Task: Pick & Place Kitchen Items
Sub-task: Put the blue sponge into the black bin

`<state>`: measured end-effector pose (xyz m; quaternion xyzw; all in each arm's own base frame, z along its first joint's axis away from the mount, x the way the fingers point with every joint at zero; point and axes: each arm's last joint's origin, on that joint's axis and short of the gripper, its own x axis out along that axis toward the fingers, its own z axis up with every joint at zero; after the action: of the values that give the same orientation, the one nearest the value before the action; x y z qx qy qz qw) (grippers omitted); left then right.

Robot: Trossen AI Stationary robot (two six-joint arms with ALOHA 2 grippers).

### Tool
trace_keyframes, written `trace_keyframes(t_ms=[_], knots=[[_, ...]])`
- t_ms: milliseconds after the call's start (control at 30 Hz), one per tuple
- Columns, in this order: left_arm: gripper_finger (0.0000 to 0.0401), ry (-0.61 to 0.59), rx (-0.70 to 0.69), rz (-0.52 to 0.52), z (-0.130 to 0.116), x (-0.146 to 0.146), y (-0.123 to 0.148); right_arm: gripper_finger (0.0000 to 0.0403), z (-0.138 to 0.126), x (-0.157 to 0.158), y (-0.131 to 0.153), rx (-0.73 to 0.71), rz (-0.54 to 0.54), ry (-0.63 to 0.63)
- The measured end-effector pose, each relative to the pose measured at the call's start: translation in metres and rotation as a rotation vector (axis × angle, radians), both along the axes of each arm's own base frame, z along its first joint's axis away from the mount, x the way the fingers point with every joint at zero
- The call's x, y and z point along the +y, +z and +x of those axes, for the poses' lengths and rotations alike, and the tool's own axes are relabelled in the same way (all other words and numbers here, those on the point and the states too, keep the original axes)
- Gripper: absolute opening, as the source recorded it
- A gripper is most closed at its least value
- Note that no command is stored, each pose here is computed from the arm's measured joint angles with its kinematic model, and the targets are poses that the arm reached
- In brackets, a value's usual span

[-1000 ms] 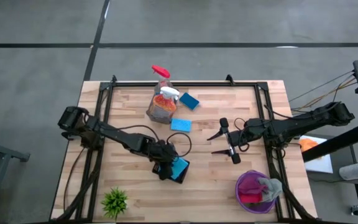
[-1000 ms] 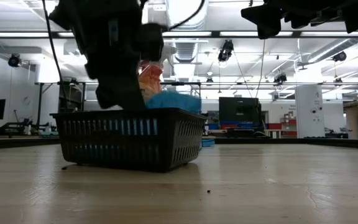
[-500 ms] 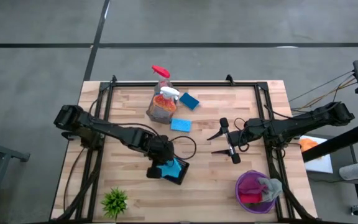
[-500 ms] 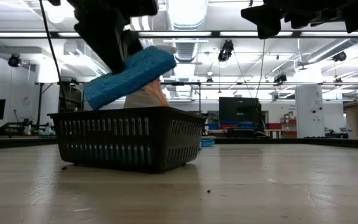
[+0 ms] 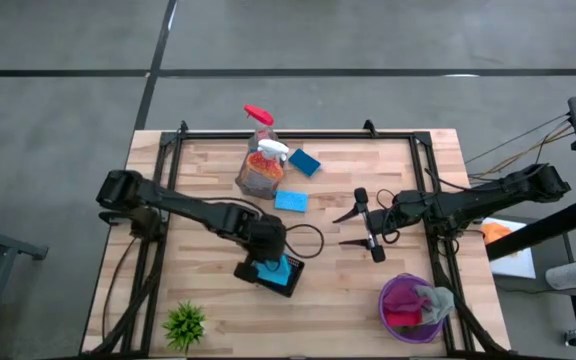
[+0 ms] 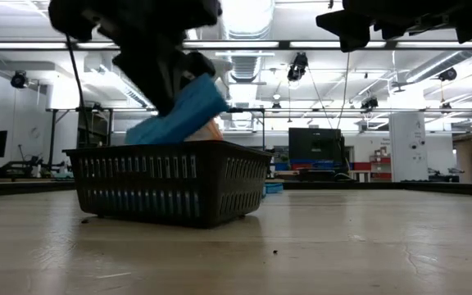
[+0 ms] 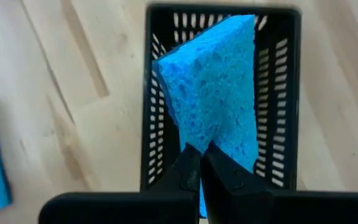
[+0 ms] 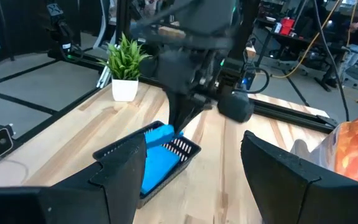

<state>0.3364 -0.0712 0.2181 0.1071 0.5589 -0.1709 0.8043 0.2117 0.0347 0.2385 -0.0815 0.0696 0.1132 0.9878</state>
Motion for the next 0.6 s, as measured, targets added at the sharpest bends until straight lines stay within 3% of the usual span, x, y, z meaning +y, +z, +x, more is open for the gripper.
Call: trace_keyframes(t_ms=[367,600], knots=[[0.0006,-0.094,0.085,0.010,0.007,-0.002,-0.024,0.0254,0.000,-0.001,0.000,-0.001,-0.007,-0.017],[0.0082,-0.113,0.074,0.013,0.008,-0.003,-0.022,0.0254,0.000,-0.001,0.000,-0.001,-0.007,-0.018]])
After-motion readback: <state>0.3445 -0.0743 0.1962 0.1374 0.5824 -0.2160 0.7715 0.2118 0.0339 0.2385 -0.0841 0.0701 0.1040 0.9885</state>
